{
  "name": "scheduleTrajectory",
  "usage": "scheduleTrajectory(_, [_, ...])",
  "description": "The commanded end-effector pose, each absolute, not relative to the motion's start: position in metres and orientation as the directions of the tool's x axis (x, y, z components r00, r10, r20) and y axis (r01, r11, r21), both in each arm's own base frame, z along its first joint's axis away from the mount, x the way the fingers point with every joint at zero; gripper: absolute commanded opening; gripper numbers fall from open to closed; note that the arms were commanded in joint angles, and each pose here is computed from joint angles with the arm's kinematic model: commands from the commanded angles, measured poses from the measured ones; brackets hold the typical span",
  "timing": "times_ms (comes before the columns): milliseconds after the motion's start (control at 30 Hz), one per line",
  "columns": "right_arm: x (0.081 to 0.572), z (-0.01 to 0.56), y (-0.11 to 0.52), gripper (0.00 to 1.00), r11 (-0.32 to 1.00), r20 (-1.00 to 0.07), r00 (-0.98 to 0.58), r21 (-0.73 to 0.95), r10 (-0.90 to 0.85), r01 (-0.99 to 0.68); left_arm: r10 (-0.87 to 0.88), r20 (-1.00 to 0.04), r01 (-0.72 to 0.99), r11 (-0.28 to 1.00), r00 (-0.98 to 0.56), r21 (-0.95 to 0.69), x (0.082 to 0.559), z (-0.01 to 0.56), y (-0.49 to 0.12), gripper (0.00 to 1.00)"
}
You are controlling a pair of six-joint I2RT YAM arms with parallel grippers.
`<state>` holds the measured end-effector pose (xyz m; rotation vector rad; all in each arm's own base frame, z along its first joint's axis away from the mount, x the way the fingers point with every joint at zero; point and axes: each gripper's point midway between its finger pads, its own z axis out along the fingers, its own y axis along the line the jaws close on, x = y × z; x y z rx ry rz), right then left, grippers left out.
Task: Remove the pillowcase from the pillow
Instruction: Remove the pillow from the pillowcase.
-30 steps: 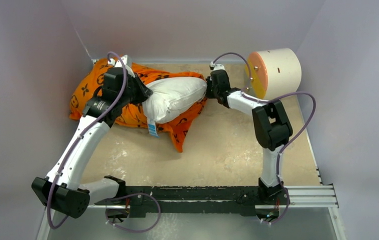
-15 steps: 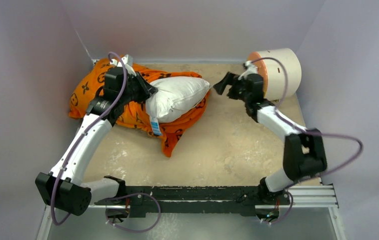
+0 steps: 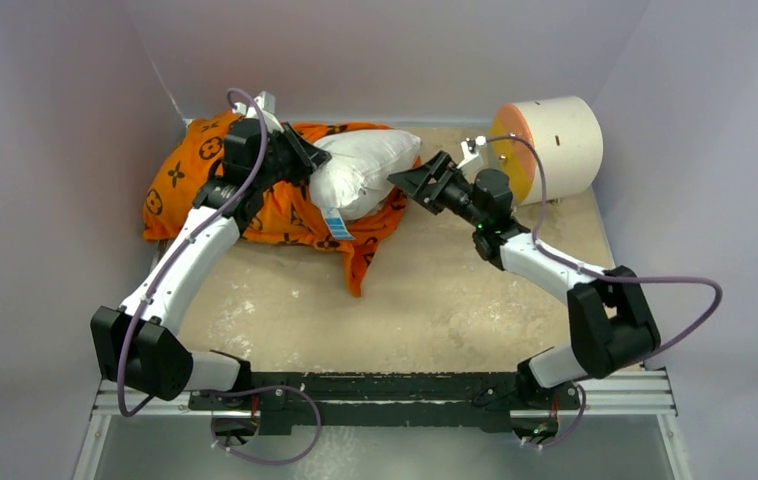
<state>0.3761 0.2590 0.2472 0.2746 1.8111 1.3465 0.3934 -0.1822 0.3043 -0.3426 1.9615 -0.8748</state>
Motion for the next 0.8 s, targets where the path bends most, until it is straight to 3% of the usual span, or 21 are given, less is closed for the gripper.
scheduleTrajectory(0, [0.365,0.305,0.289,0.99,0.191,-0.425,-0.636,0.894,0.644,-0.405,-0.643,-0.689,0.346,0.596,-0.334,-0.725,0.398,0.417,-0.192,0.00])
scheduleTrajectory(367, [0.378,0.316,0.333,0.99,0.049,-0.301,-0.682,0.930,0.666,-0.363,-0.656,-0.674,0.388,0.555,-0.340,-0.736,0.387,0.425,-0.203,0.00])
scheduleTrajectory(767, [0.379,0.372,0.307,0.99,0.014,-0.295,-0.549,0.889,0.782,-0.458,-0.523,-0.666,0.267,0.643,-0.532,-0.718,0.344,0.293,-0.248,0.00])
